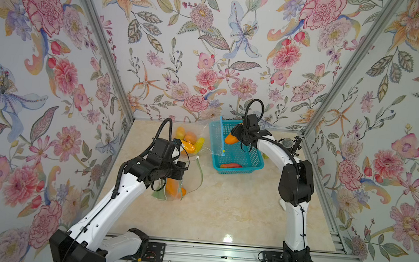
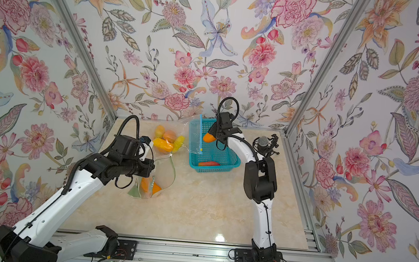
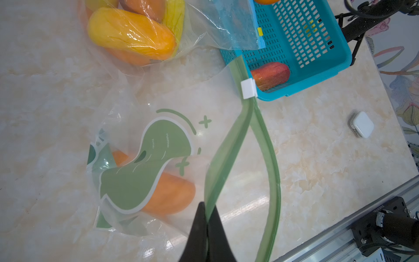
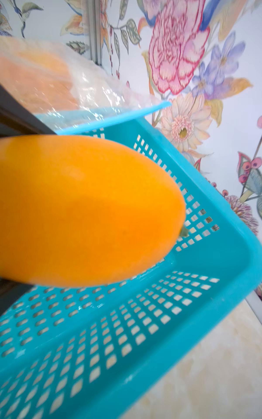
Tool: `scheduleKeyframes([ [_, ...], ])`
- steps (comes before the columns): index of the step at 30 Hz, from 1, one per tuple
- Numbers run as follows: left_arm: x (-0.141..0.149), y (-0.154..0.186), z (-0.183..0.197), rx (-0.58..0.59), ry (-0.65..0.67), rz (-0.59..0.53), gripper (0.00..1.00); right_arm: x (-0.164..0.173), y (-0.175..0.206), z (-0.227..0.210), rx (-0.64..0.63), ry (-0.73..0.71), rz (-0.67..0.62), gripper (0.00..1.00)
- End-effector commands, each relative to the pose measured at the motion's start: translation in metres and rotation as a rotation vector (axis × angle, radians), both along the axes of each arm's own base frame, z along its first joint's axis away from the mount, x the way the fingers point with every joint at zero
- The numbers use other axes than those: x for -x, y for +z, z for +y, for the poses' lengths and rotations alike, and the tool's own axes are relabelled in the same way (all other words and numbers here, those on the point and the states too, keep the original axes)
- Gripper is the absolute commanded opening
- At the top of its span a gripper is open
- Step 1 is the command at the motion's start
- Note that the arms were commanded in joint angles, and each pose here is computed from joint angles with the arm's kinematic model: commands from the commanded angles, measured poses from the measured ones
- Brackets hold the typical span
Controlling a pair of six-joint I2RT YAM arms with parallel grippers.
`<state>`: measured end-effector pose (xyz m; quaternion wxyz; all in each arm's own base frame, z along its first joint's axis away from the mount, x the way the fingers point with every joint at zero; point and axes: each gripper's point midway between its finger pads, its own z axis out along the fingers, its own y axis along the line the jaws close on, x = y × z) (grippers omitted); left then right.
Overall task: Place the mango in a zip-top bag and seal the zipper
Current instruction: Pick up the mango from the basket, then place the mango in the zipper food storage bag.
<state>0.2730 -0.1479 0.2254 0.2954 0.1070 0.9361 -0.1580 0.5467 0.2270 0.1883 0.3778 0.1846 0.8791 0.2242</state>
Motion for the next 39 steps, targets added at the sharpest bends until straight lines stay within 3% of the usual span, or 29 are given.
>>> scheduleKeyframes([
  [1,-0.002,0.006,-0.007,0.034,-0.005,-0.010,0.00,0.028,0.060,0.001,-0.043,0.073,-0.178,0.58],
  [12,-0.009,0.015,-0.018,0.074,-0.025,-0.012,0.00,0.198,0.123,0.076,-0.134,0.421,-0.466,0.58],
  [16,-0.010,0.019,-0.020,0.086,-0.027,-0.019,0.00,0.241,0.134,0.110,-0.124,0.525,-0.569,0.59],
  [27,-0.010,0.032,-0.021,0.107,-0.029,-0.048,0.00,0.273,0.104,0.180,-0.111,0.663,-0.553,0.61],
  [35,-0.009,0.049,-0.023,0.139,-0.037,-0.087,0.00,0.281,0.094,0.207,-0.086,0.796,-0.496,0.89],
  [39,-0.010,0.057,-0.022,0.152,-0.028,-0.109,0.00,0.281,0.098,0.204,-0.094,0.804,-0.495,0.91],
])
